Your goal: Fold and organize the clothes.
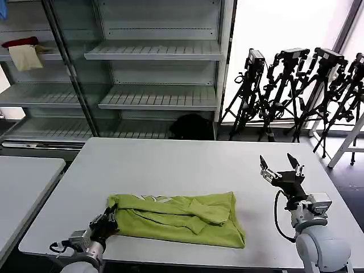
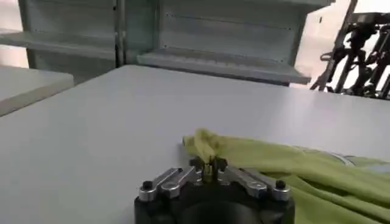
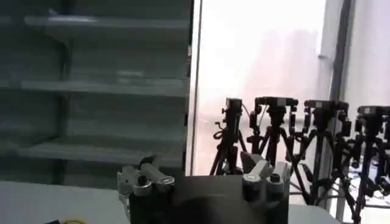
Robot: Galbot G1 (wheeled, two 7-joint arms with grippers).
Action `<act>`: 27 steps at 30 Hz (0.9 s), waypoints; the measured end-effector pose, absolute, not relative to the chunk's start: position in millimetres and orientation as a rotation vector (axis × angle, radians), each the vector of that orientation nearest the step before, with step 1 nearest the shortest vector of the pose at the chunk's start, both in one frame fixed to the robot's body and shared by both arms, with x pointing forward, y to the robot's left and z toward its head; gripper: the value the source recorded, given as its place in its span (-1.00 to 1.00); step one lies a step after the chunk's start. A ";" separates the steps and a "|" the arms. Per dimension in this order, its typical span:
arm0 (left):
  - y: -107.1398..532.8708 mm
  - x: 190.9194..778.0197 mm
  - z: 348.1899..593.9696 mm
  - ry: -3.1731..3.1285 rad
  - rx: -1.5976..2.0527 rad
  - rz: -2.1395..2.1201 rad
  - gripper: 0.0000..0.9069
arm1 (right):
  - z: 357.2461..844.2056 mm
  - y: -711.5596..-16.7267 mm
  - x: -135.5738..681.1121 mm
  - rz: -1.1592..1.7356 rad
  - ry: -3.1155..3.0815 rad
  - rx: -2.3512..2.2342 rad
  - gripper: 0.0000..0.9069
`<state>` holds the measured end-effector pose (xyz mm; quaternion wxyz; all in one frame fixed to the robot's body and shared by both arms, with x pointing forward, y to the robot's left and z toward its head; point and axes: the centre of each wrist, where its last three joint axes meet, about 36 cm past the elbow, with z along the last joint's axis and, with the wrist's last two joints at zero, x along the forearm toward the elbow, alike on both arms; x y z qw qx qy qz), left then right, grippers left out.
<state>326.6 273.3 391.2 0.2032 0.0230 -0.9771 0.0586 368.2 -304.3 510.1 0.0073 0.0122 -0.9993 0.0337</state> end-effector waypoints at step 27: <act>355.9 339.2 472.7 -2.927 0.210 -0.705 -1.00 | 500.3 -309.3 368.4 0.110 -3.105 -0.003 1.00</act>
